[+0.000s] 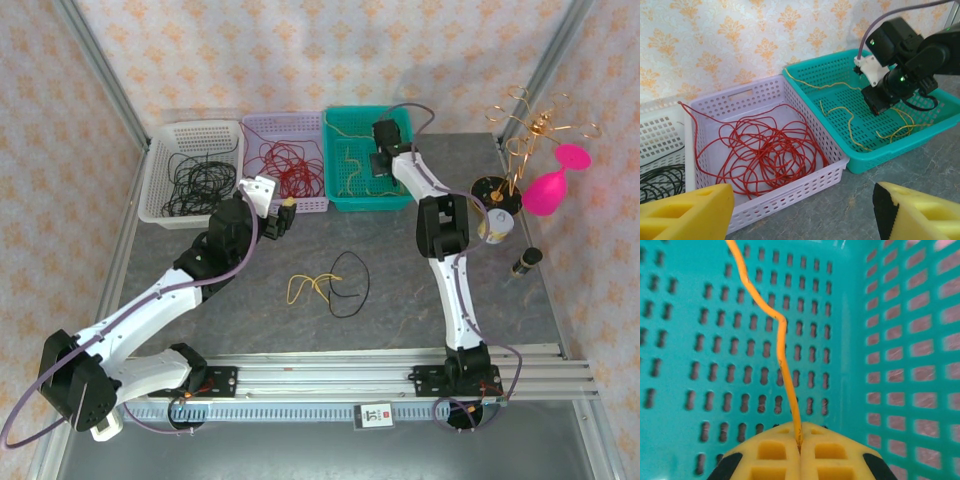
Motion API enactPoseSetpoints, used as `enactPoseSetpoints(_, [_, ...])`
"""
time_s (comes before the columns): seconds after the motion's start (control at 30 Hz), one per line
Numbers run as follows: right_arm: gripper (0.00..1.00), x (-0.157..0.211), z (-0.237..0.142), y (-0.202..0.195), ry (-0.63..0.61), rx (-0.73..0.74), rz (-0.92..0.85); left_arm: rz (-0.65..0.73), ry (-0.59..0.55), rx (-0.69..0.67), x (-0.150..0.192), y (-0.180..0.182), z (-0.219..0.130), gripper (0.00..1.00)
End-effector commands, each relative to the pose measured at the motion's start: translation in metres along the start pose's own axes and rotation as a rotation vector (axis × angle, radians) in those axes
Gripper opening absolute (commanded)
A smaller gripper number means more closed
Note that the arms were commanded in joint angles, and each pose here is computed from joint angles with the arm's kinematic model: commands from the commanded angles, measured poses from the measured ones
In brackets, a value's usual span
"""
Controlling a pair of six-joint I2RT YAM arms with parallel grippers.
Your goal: Untangle the cables
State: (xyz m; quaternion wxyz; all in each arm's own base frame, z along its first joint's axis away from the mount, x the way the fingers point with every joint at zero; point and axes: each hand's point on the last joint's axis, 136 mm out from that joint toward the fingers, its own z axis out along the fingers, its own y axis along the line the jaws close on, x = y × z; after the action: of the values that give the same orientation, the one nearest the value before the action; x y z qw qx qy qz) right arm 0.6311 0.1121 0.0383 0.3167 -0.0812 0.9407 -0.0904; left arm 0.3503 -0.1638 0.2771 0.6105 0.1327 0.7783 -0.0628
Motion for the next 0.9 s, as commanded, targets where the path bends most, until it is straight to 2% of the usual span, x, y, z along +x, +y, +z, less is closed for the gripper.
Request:
enactPoseSetpoints(0.0, [0.01, 0.015, 0.009, 0.001, 0.049, 0.059, -0.033, -0.028, 0.004, 0.009, 0.003, 0.002, -0.007, 0.77])
enactPoseSetpoints(0.07, [0.06, 0.014, 0.010, 0.005, 0.044, 0.059, -0.036, -0.032, 0.005, 0.014, 0.004, 0.002, -0.007, 0.77])
enactPoseSetpoints(0.2, [0.28, -0.003, -0.002, 0.003, -0.002, 0.077, -0.019, -0.035, 0.011, 0.017, 0.006, 0.001, -0.008, 0.77])
enactPoseSetpoints(0.3, [0.34, -0.027, -0.024, 0.000, -0.058, 0.070, 0.004, -0.036, 0.016, 0.022, 0.007, 0.001, -0.009, 0.78])
enactPoseSetpoints(0.43, [0.48, -0.062, -0.065, -0.010, -0.150, 0.058, 0.040, -0.058, 0.021, 0.031, 0.011, 0.000, -0.011, 0.78])
enactPoseSetpoints(0.5, [0.49, -0.073, -0.083, -0.012, -0.178, 0.040, 0.051, -0.072, 0.031, 0.054, 0.016, -0.004, -0.012, 0.76])
enactPoseSetpoints(0.63, [0.49, -0.089, -0.126, -0.016, -0.219, -0.010, 0.088, -0.113, 0.096, 0.115, 0.041, -0.016, -0.014, 0.61])
enactPoseSetpoints(0.77, [0.50, -0.096, -0.175, -0.020, -0.275, -0.060, 0.130, -0.215, 0.223, 0.079, 0.086, -0.015, -0.017, 0.61])
enactPoseSetpoints(0.87, [0.50, -0.089, -0.212, -0.020, -0.333, -0.099, 0.161, -0.310, 0.350, 0.053, 0.130, -0.021, -0.025, 0.65])
